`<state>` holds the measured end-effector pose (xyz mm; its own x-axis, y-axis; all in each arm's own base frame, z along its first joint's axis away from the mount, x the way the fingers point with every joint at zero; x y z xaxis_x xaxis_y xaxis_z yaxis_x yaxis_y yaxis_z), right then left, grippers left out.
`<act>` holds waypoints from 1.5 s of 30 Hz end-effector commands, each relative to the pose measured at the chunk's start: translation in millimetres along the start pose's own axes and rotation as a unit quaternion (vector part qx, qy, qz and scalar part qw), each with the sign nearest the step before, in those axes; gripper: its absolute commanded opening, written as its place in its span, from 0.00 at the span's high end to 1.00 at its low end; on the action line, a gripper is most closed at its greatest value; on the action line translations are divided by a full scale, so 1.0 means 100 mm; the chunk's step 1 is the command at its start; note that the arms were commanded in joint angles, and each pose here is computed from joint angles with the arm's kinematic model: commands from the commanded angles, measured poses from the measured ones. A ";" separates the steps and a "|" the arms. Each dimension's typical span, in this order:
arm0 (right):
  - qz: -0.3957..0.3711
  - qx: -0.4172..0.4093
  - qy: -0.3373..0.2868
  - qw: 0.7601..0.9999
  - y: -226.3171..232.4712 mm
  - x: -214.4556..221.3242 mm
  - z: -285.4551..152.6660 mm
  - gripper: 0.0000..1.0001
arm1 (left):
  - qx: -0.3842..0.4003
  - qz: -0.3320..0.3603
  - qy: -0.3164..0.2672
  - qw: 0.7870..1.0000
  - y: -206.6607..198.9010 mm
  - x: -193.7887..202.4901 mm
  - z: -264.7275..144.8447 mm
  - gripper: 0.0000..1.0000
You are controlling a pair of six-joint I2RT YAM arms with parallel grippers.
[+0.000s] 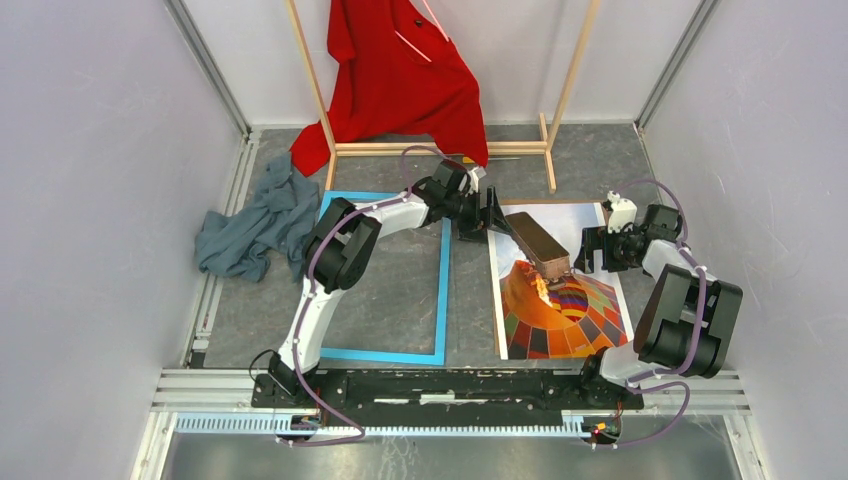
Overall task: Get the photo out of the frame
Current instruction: Move the photo to the photo frame.
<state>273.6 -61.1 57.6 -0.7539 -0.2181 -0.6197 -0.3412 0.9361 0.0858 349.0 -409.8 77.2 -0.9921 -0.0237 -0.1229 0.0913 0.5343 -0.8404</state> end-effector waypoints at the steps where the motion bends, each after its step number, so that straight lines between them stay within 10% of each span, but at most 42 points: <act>1: 0.024 -0.037 0.029 0.999 0.14 0.18 0.09 0.02 | 0.065 0.018 0.004 0.998 -0.52 0.02 -0.21 0.10; 45: 0.022 -0.040 0.020 0.999 0.16 0.14 0.06 0.02 | 0.057 0.018 0.003 0.998 -0.29 0.04 -0.17 0.12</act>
<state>275.4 -61.2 58.3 -0.7476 -0.2195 -0.6269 -0.3439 0.9354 0.0826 342.1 -407.9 91.0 -0.9931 -0.0180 -0.1156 0.0896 0.5187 -0.8502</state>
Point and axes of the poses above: each gripper's point midway between its finger pads, its own z axis out along the fingers, its own y axis along the line the jaws close on, x = y × z, the point moved 4 cm from there along -z, back along the fingers, and after that the axes turned 9 degrees about -z, right-handed, at the moved point
